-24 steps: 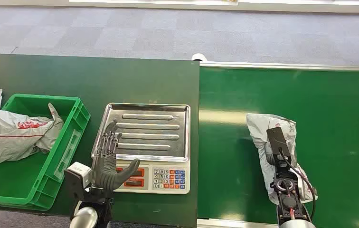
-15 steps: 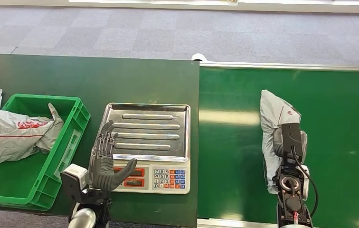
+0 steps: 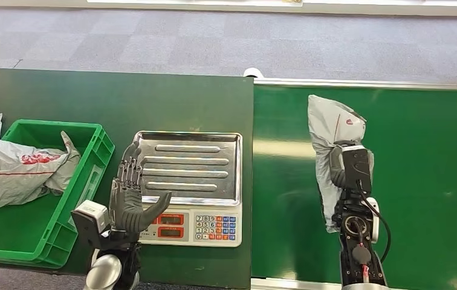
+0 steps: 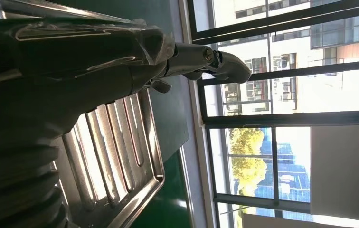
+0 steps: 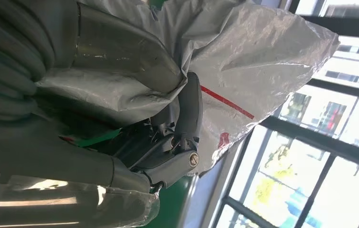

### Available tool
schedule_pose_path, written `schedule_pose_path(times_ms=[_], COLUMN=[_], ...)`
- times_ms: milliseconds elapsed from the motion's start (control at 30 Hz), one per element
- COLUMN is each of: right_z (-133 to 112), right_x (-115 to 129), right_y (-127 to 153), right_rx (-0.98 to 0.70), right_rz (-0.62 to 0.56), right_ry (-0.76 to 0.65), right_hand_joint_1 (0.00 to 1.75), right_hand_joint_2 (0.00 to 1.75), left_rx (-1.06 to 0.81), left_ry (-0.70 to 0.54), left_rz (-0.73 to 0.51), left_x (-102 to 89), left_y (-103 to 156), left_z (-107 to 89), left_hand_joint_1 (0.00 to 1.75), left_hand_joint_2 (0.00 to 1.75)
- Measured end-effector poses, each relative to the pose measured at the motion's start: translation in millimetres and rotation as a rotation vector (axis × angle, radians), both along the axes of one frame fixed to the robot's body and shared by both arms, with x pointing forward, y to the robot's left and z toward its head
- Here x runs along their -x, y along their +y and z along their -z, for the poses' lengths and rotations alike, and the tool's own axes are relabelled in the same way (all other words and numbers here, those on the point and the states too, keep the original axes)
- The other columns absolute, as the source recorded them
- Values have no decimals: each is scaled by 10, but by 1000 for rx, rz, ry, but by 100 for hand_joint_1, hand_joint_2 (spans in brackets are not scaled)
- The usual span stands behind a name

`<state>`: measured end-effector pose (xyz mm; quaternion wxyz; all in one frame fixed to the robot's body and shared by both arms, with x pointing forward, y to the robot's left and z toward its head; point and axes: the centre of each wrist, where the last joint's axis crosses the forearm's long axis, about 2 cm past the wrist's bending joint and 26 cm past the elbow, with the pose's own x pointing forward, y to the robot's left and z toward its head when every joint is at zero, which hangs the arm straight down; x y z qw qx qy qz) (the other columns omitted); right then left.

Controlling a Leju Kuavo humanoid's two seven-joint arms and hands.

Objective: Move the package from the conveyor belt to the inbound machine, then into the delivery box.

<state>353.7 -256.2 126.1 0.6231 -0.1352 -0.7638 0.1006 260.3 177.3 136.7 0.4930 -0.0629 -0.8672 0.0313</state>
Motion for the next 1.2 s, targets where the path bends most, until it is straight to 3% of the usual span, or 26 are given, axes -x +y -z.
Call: schedule_pose_path(times_ms=[433, 700, 1067, 1200], right_z=[-575, -522, -365, -287], right_x=[-173, 24, 160, 161], right_y=[1098, 1626, 1934, 1984], right_rx=[343, 517, 672, 748], right_rz=[-451, -595, -693, -681], right_ry=[-192, -240, -219, -157], right_hand_joint_1=[175, 175, 169, 0], right_hand_joint_2=[175, 175, 175, 175], left_rx=[13, 37, 97, 106], left_ry=[-108, -161, -180, -180], left_rz=[-163, -328, -505, -535], left_x=[-269, -364, -320, -296], left_y=[257, 522, 827, 884], left_z=[-230, -406, -454, -454], left_hand_joint_1=[0, 0, 0, 0], left_hand_joint_2=[175, 175, 175, 175])
